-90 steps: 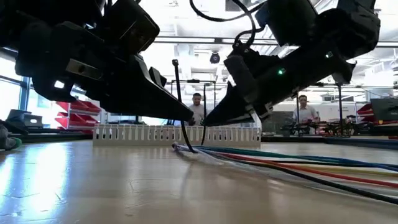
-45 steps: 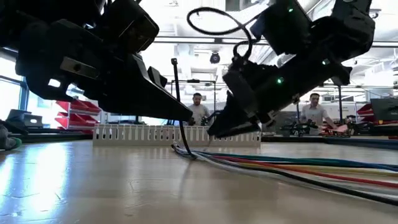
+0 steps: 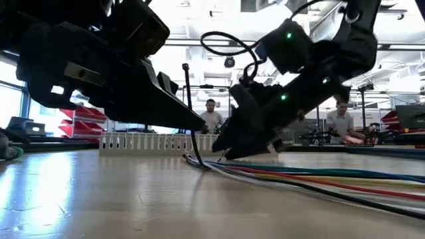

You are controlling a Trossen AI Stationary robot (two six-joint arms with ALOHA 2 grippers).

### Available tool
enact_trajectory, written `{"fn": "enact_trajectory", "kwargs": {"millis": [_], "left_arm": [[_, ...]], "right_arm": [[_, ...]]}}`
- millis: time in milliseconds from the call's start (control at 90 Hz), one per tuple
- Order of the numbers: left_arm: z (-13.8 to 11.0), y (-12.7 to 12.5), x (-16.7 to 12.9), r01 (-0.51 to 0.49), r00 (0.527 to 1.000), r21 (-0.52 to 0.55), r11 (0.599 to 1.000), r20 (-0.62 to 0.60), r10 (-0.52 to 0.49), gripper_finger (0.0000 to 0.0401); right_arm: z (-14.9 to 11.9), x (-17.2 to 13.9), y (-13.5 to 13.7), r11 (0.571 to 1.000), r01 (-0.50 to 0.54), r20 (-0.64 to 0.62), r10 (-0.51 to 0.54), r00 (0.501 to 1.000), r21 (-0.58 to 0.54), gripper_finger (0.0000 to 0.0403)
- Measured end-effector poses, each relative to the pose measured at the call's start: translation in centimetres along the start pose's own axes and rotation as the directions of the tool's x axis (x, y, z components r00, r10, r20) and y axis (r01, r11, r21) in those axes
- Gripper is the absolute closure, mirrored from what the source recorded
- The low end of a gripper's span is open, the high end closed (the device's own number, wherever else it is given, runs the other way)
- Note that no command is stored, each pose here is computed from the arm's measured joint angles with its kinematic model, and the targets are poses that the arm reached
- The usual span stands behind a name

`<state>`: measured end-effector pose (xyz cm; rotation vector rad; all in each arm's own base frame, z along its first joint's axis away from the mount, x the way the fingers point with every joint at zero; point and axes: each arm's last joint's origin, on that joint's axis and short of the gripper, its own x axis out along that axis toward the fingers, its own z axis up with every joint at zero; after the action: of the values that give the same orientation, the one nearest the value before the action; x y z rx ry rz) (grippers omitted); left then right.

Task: Ziptie cables
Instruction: Wrap the black zip tie on the cable

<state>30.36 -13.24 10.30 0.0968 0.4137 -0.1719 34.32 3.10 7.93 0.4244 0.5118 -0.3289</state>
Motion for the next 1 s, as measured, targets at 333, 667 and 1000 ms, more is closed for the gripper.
{"fn": "enact_trajectory", "kwargs": {"millis": [333,667,1000], "left_arm": [[-0.1,0.0,0.0,0.003,1.000,-0.008,1.000,-0.009,-0.003,0.0401],[-0.1,0.0,0.0,0.002,1.000,-0.014,1.000,-0.014,-0.002,0.0401],[0.2,0.0,0.0,0.015,1.000,-0.056,0.998,0.017,-0.014,0.0401]], "right_arm": [[-1.2,-0.5,1.7,0.994,-0.068,-0.019,0.067,0.998,-0.088,0.0332],[-2.5,-1.6,3.8,0.972,0.025,0.060,-0.011,0.998,-0.235,0.0401],[-3.0,-2.2,6.5,0.938,0.108,0.089,-0.083,0.993,-0.330,0.0403]]}}
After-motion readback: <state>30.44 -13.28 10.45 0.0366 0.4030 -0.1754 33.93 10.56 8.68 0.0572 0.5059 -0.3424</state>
